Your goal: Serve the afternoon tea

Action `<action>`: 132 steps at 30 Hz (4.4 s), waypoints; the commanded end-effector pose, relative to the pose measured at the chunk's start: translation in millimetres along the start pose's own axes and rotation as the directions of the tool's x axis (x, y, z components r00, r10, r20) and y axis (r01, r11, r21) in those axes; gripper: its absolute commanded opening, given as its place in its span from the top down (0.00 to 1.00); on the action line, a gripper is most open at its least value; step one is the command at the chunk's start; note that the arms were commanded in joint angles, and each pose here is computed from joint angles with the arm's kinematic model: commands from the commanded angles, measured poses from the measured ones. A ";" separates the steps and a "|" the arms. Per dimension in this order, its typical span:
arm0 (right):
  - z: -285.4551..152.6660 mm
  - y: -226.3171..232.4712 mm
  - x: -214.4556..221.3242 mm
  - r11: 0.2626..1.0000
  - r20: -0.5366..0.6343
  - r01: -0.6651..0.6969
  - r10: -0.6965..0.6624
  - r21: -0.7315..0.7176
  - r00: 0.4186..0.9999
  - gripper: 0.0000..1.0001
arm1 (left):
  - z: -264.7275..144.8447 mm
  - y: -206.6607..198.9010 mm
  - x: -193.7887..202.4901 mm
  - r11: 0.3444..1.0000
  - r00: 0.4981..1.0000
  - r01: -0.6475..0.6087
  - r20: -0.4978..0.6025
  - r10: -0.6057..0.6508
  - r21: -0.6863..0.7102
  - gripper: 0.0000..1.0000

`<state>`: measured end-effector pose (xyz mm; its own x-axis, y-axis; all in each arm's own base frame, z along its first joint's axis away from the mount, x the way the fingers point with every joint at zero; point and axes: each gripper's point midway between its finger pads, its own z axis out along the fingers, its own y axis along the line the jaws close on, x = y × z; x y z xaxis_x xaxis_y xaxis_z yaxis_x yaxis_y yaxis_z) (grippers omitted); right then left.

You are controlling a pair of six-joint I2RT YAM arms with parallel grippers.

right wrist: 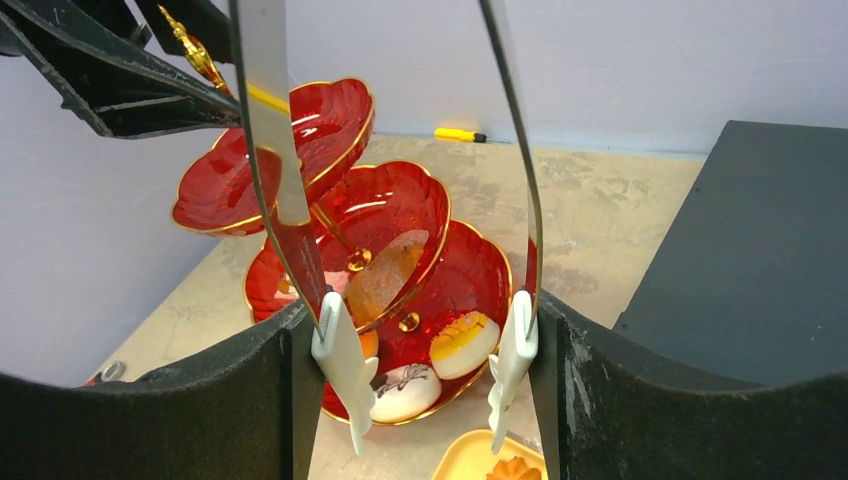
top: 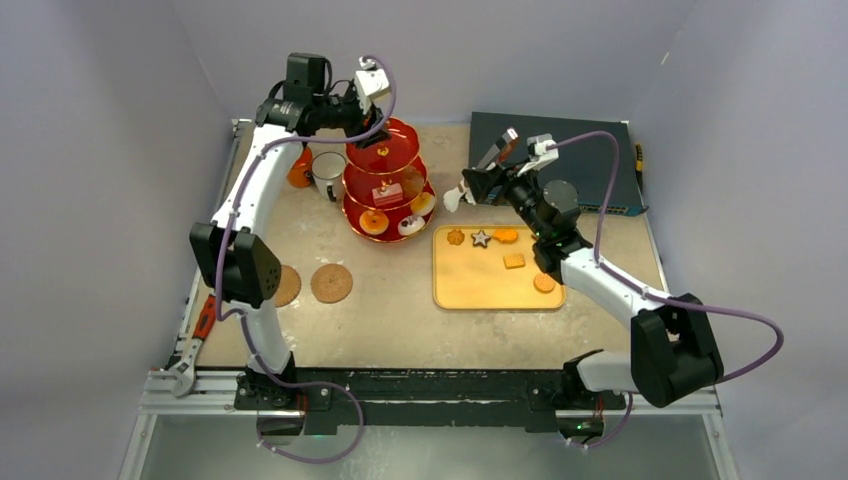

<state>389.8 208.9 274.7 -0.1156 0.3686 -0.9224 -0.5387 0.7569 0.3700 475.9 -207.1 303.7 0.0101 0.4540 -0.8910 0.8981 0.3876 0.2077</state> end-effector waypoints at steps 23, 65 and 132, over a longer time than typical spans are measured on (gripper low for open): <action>-15.4 0.4 -28.0 1.000 0.073 0.006 -0.007 0.024 0.997 0.32 | -33.6 -28.4 -44.4 0.902 0.992 0.122 0.075 -0.100 -0.414 0.75; -78.5 -128.0 41.3 0.788 -0.040 0.131 -0.134 0.602 0.990 0.31 | -101.5 -75.3 -86.1 0.773 0.986 0.160 0.069 -0.149 -0.614 0.01; 10.1 131.6 76.3 0.984 0.259 -0.048 0.002 0.171 0.966 0.55 | -142.1 -74.7 -84.6 0.723 0.988 0.146 0.068 -0.136 -0.676 0.01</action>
<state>309.8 340.6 196.9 -0.0530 0.3595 -0.9316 -0.3817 0.8548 0.3516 350.6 -168.9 403.9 -0.1279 0.3594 -0.9244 0.3805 0.8785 0.2889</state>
